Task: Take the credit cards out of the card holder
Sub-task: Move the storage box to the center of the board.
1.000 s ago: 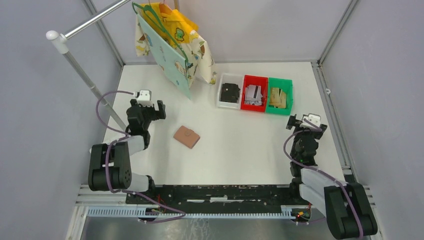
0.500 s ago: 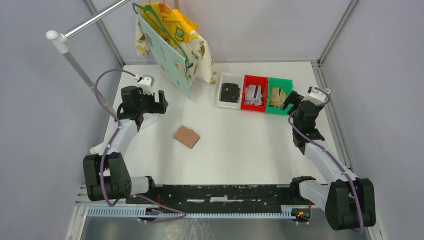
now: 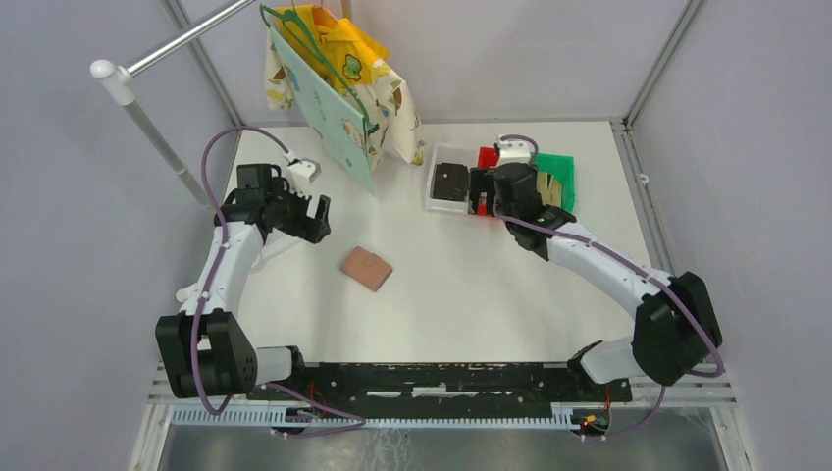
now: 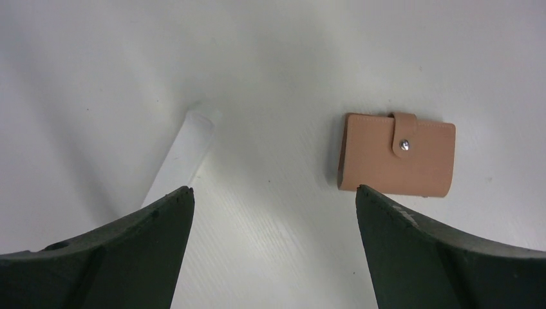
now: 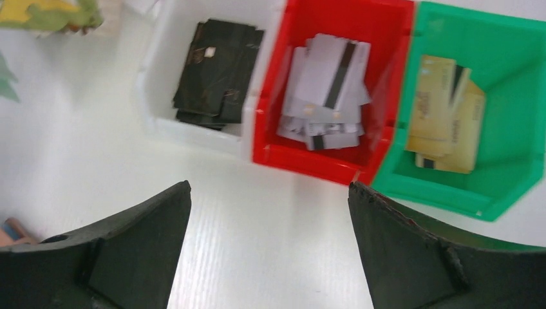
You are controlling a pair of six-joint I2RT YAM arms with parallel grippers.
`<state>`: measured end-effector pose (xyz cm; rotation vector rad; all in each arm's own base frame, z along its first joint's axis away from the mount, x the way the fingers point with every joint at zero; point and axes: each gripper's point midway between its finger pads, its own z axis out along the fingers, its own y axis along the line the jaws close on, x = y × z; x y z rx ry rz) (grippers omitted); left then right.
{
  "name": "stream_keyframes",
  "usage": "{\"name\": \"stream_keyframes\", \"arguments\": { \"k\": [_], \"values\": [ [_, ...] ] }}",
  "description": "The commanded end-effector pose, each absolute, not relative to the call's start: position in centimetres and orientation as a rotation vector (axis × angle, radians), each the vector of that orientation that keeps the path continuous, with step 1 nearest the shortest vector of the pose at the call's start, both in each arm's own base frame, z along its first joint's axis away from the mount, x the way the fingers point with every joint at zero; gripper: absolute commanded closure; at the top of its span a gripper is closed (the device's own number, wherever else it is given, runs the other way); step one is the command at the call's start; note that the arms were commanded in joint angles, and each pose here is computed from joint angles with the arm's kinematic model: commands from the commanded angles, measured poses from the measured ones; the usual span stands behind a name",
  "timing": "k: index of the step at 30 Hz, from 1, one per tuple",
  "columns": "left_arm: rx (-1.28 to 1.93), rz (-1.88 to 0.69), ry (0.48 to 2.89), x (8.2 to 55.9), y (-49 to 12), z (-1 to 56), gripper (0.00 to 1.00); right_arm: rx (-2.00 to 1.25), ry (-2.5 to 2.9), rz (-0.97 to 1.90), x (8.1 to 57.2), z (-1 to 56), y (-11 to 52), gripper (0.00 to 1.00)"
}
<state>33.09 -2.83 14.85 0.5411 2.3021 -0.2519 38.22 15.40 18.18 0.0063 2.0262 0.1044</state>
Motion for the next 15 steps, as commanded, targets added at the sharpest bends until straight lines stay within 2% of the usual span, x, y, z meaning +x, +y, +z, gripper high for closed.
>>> {"name": "stream_keyframes", "arguments": {
  "k": [1, 9, 15],
  "values": [
    [0.706, -0.256, 2.281, 32.0, -3.2, 15.6, 0.0, -0.085, 2.075, 0.082, 38.8, 17.8, 18.7, 0.03],
    [0.777, -0.378, 2.282, 31.7, -5.9, 14.9, 0.0, -0.123, 2.169, -0.008, 40.8, 15.9, 20.1, 0.06],
    [0.931, -0.345, 2.32, 30.4, -8.6, 12.0, 0.0, -0.143, 2.163, -0.106, 43.3, 16.4, 20.4, 0.08]
  ]
}}
